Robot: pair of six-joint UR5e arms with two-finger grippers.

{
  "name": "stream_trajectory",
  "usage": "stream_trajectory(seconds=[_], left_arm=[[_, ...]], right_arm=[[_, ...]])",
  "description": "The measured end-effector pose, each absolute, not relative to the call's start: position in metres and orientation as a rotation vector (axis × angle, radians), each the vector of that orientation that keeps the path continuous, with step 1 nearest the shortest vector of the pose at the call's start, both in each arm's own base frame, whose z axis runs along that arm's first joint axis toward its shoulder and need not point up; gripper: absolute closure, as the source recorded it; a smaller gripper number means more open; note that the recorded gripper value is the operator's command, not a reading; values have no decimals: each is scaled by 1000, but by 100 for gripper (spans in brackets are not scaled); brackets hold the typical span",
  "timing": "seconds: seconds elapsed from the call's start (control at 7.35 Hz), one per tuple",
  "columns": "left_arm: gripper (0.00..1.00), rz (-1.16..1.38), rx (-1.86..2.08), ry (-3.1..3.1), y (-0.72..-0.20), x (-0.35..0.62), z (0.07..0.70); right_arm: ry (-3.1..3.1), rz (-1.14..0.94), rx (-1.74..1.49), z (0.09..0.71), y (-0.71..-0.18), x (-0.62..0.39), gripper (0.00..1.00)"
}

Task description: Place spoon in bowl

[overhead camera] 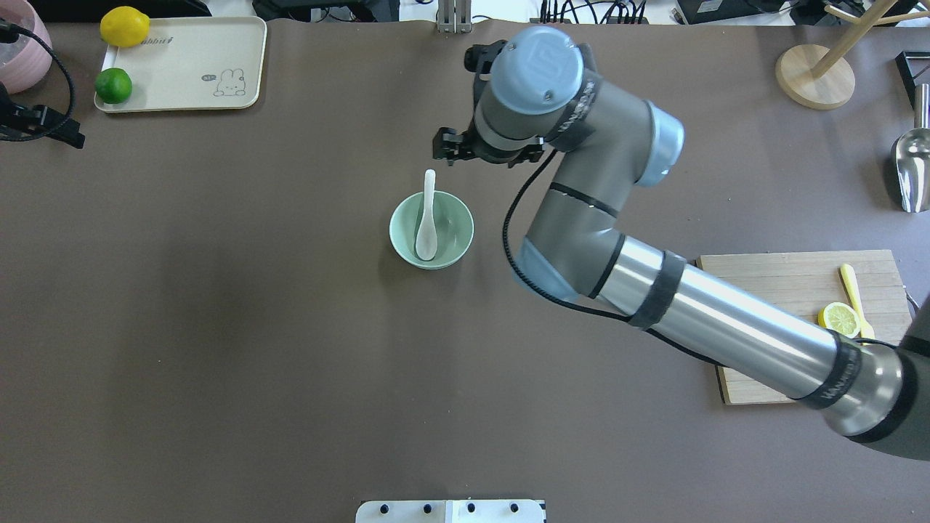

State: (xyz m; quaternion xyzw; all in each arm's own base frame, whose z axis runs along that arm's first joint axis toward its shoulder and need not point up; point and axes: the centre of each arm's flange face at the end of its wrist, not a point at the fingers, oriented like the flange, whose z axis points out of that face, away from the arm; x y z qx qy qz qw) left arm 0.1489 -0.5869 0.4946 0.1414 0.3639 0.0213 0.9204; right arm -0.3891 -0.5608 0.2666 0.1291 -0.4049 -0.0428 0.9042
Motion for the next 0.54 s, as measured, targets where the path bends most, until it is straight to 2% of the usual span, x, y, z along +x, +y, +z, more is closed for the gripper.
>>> stream_trajectory(seconds=[0.27,0.54], left_arm=[[2,44,294,747,-586,148,495],[2,46,302,750,-585,147,497]], right_arm=[[-794,-192,265,360,-539,-257,0],[-765,-125,171,458,-516,-154,0]])
